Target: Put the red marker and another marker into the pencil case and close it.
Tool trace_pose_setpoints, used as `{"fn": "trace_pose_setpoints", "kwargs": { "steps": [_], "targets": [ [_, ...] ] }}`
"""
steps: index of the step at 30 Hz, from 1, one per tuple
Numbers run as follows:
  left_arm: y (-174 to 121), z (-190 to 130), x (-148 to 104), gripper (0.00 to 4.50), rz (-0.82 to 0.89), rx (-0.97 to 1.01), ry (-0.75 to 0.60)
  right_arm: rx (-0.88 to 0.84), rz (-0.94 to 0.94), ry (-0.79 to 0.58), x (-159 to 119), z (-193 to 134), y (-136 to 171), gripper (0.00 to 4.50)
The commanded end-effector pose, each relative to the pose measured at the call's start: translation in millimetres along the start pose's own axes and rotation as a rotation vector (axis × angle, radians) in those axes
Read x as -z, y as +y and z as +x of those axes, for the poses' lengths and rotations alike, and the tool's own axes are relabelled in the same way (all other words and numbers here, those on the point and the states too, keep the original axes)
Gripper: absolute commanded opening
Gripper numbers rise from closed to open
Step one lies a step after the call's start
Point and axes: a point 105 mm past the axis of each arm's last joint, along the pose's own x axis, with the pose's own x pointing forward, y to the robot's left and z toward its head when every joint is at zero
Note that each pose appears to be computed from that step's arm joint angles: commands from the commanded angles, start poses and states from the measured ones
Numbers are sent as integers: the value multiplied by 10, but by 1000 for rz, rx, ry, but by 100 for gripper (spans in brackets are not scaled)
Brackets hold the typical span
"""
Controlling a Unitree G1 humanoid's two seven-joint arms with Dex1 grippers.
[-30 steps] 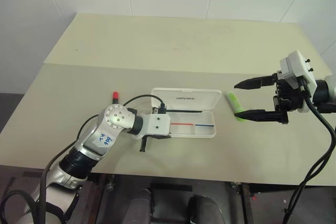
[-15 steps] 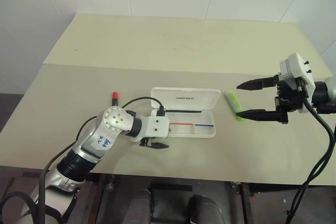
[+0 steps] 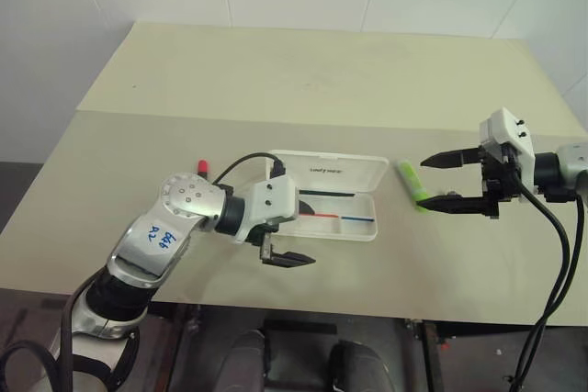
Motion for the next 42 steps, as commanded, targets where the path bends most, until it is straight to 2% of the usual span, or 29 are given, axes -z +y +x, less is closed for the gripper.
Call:
{"fn": "trace_pose_setpoints", "kwargs": {
  "steps": [1, 6, 11, 13, 16, 19, 21, 24, 26, 30, 33, 37, 42],
  "targets": [
    [-29, -112, -164, 445, 26, -31, -51, 61, -34, 8, -9, 39, -123, 450],
    [32, -508, -380, 445, 36, -143, -141, 49, -28, -21, -54, 62, -147, 450],
    [133, -1300, -570, 445, 77, -385, -149, 53, -109, -16, -240, -209, -161, 450],
    [151, -1597, -649, 445, 87, -475, -145, 56, -149, -21, -363, -313, -176, 450],
    [198, -2023, -741, 445, 79, -622, -155, 41, -241, -99, -731, -447, -162, 450],
    [409, -2325, -502, 445, -23, -830, -45, -6, -312, -231, -1092, -476, -91, 450],
    [660, -2418, -62, 445, -212, -1011, 51, -150, -330, -390, -1407, -424, 140, 450],
    [888, -2290, 402, 445, -408, -1156, 103, -300, -342, -476, -1595, -287, 403, 450],
    [943, -2153, 542, 445, -466, -1187, 127, -332, -347, -466, -1583, -205, 482, 450],
    [1008, -1800, 645, 445, -629, -1290, 51, -357, -327, -447, -1492, -121, 584, 450],
    [910, -1616, 714, 445, -719, -1352, 54, -338, -324, -437, -1442, -110, 608, 450],
    [732, -1453, 709, 445, -786, -1359, 95, -319, -305, -422, -1370, -111, 613, 450],
    [643, -1307, 860, 445, -871, -1369, 155, -332, -308, -423, -1344, -71, 619, 450]
  ]
}}
